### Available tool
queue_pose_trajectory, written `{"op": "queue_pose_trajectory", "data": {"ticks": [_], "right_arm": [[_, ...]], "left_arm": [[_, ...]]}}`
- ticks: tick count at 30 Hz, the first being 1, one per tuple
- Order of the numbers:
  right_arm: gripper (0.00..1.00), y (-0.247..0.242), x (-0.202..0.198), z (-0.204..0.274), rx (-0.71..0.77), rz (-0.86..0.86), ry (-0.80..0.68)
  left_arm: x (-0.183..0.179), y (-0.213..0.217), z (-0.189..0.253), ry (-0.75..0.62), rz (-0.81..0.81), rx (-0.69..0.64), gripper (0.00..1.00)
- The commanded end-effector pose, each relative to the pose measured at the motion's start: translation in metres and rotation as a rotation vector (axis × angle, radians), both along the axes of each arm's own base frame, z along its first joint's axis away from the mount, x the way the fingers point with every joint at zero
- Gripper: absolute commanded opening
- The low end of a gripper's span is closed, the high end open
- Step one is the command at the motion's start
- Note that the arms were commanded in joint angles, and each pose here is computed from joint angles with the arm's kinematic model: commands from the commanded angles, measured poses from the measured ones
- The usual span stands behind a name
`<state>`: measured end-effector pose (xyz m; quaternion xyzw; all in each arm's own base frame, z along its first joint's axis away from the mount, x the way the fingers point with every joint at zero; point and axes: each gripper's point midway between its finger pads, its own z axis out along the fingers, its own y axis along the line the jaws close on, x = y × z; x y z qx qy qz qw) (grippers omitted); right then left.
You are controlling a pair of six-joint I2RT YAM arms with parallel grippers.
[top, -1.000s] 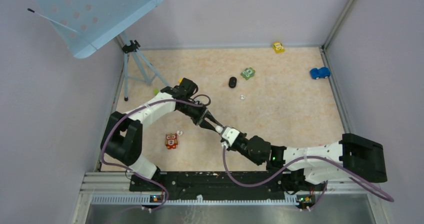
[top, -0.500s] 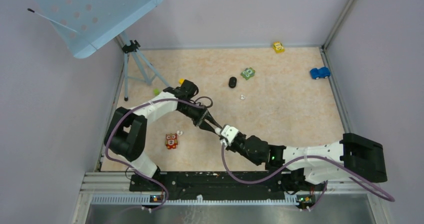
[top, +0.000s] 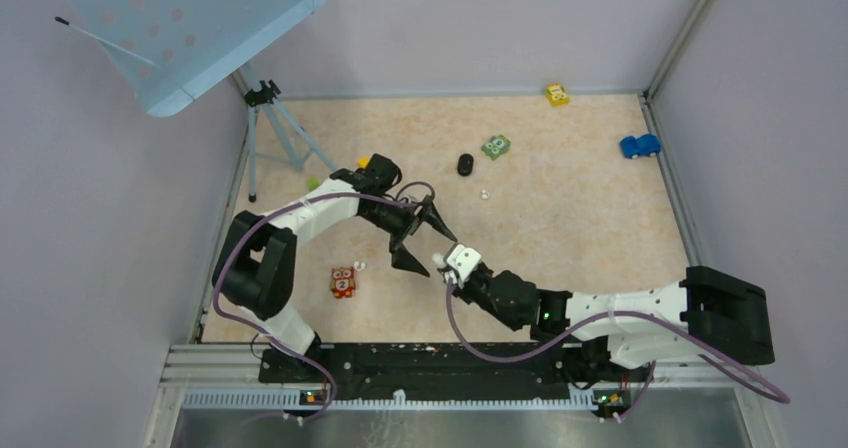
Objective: Insert the wireless bluetooth earbuds into the charging case
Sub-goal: Pass from the right arm to the left
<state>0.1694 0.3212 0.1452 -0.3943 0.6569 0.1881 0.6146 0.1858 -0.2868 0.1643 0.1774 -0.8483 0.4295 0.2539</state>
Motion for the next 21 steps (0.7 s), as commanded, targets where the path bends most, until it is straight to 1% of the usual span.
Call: {"op": "queue_pose_trajectory", "data": {"ticks": [1,3,5,9,12,18,21], "right_arm": [[0.0,0.001,0.003,0.025,0.124,-0.056,0.026],[0.0,-0.005,0.003,0.024,0.159,-0.076,0.053],[0.0,-0.009,0.0,0.021,0.177,-0.088,0.1],[0.0,-0.02,-0.008,0.004,0.159,-0.095,0.196],[0.0,-0.033,-0.012,-0.012,0.185,-0.104,0.322],[0.0,-0.069,-0.011,-0.026,0.304,-0.148,0.491],[0.0,-0.088,-0.01,-0.026,0.413,-0.172,0.576]], "left_arm": [[0.012,-0.009,0.032,-0.148,-0.007,-0.114,0.99],[0.021,-0.013,0.037,-0.212,0.008,-0.145,0.99],[0.026,-0.016,0.04,-0.248,0.019,-0.166,0.99],[0.035,-0.021,0.052,-0.322,0.029,-0.228,0.99],[0.045,-0.025,0.059,-0.389,0.031,-0.244,0.99],[0.063,-0.032,0.067,-0.473,0.017,-0.234,0.99],[0.077,-0.032,0.065,-0.624,0.018,-0.167,0.99]]}}
